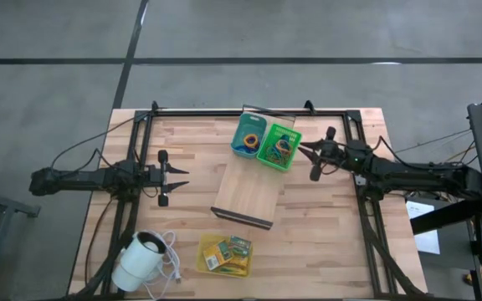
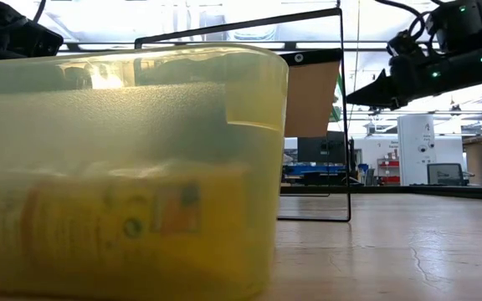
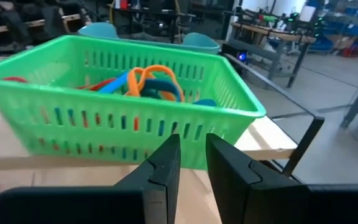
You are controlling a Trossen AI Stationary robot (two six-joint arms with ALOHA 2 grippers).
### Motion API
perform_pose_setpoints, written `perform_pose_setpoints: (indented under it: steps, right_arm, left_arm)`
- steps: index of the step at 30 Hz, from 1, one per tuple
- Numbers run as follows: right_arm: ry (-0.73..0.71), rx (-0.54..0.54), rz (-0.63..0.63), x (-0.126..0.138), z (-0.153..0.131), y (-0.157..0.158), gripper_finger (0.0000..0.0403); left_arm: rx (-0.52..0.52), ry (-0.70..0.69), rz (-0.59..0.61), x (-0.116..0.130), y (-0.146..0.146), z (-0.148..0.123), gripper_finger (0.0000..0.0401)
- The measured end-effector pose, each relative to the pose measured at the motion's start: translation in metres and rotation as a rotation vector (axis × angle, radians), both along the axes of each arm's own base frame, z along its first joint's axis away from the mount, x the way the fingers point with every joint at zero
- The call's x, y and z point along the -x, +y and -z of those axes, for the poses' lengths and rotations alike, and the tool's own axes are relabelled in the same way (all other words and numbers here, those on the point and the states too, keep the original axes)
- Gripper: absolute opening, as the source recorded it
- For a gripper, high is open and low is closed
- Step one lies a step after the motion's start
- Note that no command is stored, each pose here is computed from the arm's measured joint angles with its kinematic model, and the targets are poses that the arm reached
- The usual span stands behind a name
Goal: Pick & Place Office Desk Supplies
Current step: Put the green bin on the shelf
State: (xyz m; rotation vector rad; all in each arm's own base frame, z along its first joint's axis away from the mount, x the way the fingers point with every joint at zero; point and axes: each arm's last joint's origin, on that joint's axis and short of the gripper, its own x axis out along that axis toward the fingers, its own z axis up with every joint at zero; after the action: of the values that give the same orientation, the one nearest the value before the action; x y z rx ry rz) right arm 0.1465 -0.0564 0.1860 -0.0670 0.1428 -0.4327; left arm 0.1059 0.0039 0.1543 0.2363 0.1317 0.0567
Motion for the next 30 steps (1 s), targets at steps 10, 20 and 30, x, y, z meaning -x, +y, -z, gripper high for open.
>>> perform_pose_setpoints:
  steps: [10, 20, 30]
  right_arm:
    - [-0.038, 0.033, 0.053, -0.009, 0.0, -0.005, 0.0072]
    - [-0.012, 0.033, 0.131, -0.017, 0.002, -0.01, 0.0072]
    - [0.008, 0.019, 0.151, -0.031, -0.003, -0.016, 0.0072]
  left_arm:
    - [0.0, 0.0, -0.001, 0.0, 0.0, 0.0, 0.0145]
    - [0.0, 0.0, 0.0, 0.0, 0.0, 0.0, 0.0145]
    - [0.0, 0.0, 0.0, 0.0, 0.0, 0.0, 0.0145]
